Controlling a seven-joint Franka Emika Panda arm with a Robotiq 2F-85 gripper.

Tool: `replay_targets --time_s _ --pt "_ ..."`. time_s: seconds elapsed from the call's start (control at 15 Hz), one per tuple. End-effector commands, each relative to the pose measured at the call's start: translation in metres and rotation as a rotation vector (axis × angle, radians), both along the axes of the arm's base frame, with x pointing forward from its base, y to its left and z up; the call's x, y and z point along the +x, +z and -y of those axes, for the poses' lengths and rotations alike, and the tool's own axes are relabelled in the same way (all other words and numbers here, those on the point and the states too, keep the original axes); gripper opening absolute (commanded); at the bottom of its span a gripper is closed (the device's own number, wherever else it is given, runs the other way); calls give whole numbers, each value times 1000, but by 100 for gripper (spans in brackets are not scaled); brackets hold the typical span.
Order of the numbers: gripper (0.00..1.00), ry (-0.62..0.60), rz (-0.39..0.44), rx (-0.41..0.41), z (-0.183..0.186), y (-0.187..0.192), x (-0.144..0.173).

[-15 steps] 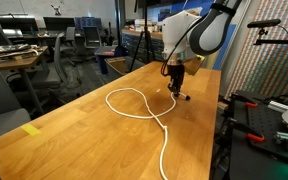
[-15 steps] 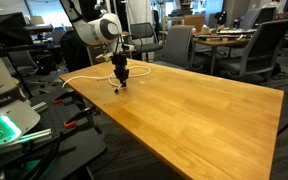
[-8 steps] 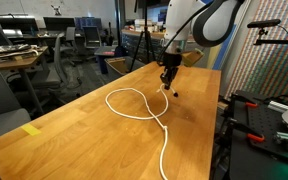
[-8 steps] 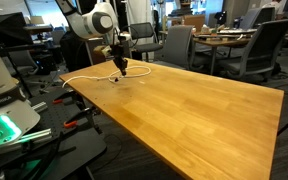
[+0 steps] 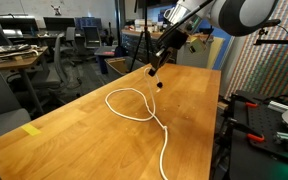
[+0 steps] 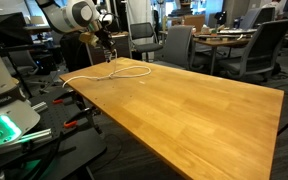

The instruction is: Tie a knot using the white rope

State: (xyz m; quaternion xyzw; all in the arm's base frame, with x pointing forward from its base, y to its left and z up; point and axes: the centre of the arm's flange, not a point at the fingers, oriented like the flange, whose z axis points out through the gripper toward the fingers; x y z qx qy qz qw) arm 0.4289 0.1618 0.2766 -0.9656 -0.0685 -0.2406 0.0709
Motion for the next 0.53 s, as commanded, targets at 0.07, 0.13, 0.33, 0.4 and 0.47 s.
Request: replay_targets --time_s 0.07,0.13,0.33,0.4,0.47 --pt "1 147 181 78 -33 26 14" --pt "1 192 208 81 -42 33 20" --pt "1 277 227 83 -78 53 36" --pt "1 303 231 80 -90 58 43" --pt "1 322 231 79 -98 62 48"
